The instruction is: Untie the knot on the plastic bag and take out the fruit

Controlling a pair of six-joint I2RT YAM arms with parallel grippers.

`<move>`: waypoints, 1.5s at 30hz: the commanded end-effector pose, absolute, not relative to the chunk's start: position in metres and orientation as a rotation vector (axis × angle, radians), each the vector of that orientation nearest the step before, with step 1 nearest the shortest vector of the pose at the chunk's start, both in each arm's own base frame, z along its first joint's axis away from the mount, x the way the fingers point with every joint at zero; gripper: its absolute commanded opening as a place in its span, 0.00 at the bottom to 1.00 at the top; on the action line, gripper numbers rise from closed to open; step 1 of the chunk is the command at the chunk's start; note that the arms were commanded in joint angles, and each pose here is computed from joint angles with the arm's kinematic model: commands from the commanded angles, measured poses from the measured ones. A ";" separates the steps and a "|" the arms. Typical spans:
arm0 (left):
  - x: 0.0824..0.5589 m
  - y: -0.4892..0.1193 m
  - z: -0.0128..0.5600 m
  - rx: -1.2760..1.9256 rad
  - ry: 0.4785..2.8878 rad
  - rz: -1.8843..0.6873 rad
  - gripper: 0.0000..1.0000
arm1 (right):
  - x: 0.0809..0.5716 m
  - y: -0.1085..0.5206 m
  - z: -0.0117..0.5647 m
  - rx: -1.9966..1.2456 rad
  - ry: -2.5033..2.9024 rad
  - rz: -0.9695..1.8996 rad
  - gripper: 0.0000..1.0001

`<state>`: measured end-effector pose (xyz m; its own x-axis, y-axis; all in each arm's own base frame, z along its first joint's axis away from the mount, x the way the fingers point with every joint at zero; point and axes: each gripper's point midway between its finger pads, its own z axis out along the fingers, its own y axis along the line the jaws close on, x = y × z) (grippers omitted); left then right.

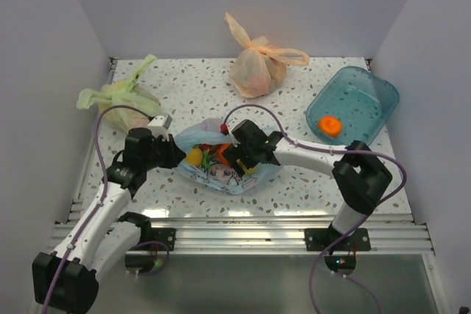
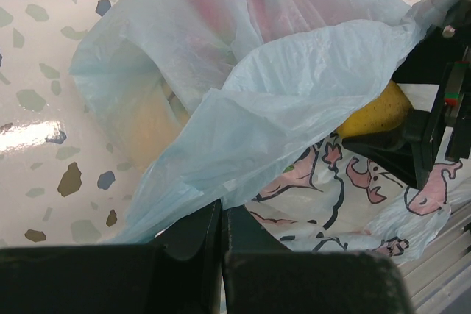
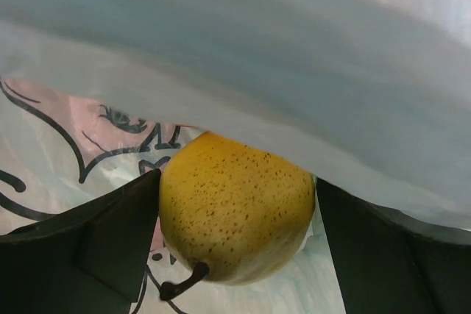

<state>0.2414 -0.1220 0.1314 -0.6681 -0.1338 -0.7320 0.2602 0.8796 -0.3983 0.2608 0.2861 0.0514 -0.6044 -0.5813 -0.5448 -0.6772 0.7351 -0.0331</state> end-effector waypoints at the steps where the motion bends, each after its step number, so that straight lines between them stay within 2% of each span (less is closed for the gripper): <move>1: 0.249 -0.122 0.137 0.110 2.177 -0.611 0.02 | 0.259 0.290 0.054 -1.031 2.377 0.180 0.87; 5: 0.249 -0.122 0.137 0.105 2.179 -0.607 0.02 | 0.260 0.298 0.073 -0.993 2.341 0.245 0.75; 6: 0.249 -0.122 0.137 0.105 2.179 -0.607 0.02 | 0.259 0.300 0.078 -0.988 2.335 0.267 0.67; 9: 0.249 -0.122 0.138 0.103 2.176 -0.606 0.02 | 0.254 0.313 0.099 -0.955 2.299 0.389 0.56; 12: 0.249 -0.121 0.137 0.104 2.175 -0.604 0.02 | 0.253 0.323 0.127 -0.911 2.238 0.478 0.52; 17: 0.249 -0.122 0.138 0.103 2.176 -0.606 0.02 | 0.247 0.341 0.177 -0.897 2.125 0.643 0.52; 21: 0.249 -0.121 0.137 0.105 2.176 -0.605 0.02 | 0.244 0.351 0.199 -0.900 2.082 0.717 0.56; 28: 0.249 -0.121 0.139 0.105 2.169 -0.604 0.02 | 0.248 0.355 0.191 -0.865 2.106 0.729 0.59; 31: 0.249 -0.121 0.138 0.105 2.171 -0.604 0.02 | 0.251 0.356 0.176 -0.874 2.146 0.691 0.61; 39: 0.249 -0.121 0.141 0.104 2.162 -0.602 0.02 | 0.257 0.340 0.088 -0.779 2.373 0.518 0.64; 43: 0.250 -0.121 0.140 0.102 2.165 -0.602 0.02 | 0.258 0.334 0.075 -0.727 2.414 0.474 0.75; 45: 0.249 -0.121 0.140 0.104 2.165 -0.601 0.02 | 0.259 0.328 0.071 -0.728 2.429 0.424 0.91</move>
